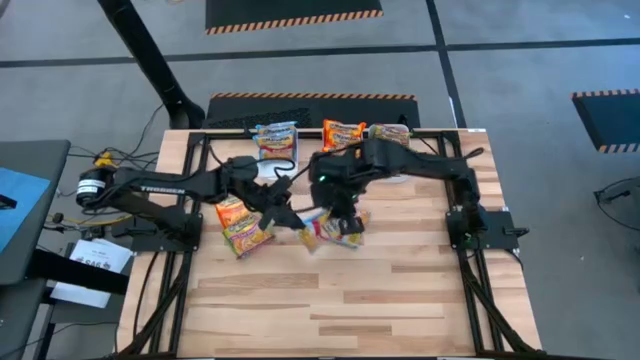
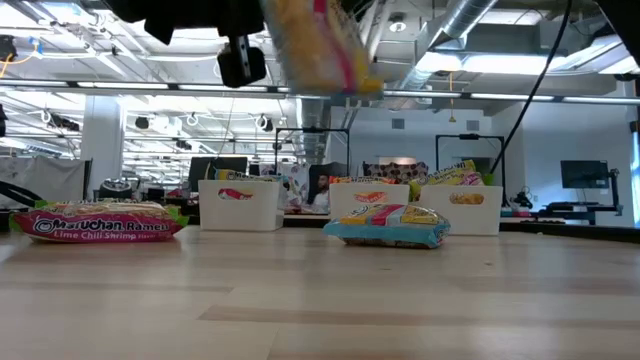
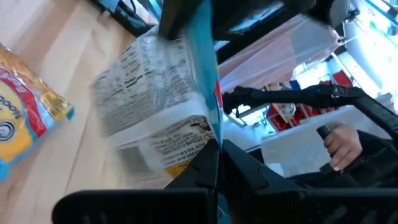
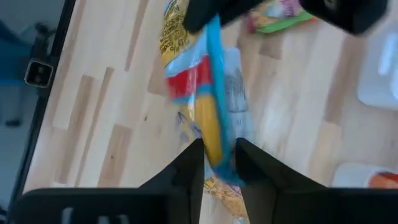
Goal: Sort Maruchan noodles
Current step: Put the blue noodle pack into the left white bin
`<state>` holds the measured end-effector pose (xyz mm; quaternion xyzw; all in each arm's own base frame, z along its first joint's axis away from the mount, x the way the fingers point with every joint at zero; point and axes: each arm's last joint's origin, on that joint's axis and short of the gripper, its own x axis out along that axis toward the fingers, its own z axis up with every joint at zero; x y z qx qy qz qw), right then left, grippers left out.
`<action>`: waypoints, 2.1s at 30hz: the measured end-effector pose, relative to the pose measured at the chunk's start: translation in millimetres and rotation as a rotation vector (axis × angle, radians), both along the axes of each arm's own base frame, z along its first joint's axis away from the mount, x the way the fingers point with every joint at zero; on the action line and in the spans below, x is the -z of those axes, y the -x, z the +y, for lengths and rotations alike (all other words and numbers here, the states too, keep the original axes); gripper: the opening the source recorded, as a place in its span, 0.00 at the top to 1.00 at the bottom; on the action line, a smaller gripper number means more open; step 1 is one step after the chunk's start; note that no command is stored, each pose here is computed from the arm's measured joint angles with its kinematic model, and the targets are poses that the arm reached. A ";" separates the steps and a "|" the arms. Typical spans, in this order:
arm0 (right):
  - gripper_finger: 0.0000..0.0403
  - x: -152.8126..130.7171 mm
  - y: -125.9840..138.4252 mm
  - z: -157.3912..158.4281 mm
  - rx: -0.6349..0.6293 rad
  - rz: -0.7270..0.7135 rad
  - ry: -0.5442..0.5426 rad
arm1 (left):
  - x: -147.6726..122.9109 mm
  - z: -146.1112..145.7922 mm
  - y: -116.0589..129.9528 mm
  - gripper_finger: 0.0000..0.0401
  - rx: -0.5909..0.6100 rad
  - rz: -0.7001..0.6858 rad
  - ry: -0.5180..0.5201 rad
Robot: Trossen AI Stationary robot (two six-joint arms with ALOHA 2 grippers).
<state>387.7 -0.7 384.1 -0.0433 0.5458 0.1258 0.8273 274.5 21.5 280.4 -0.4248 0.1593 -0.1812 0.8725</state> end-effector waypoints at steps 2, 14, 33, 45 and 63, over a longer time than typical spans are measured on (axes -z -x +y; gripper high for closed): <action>0.70 -10.9 7.9 -4.9 0.032 -0.029 -0.001 | -2.0 3.4 3.1 1.00 -0.004 0.000 -0.007; 0.68 -64.1 55.2 -44.7 0.184 -0.219 0.040 | 3.9 30.5 9.0 1.00 -0.087 0.037 -0.056; 0.68 -78.8 88.4 -102.9 0.333 -0.256 0.089 | 2.7 121.4 46.6 1.00 -0.349 0.006 -0.106; 0.68 -78.7 94.2 -118.8 0.363 -0.255 0.109 | -11.0 172.5 85.3 1.00 -0.596 -0.121 -0.257; 0.68 -78.6 93.9 -118.5 0.362 -0.255 0.108 | -10.8 192.4 101.0 1.00 -0.930 -0.068 -0.374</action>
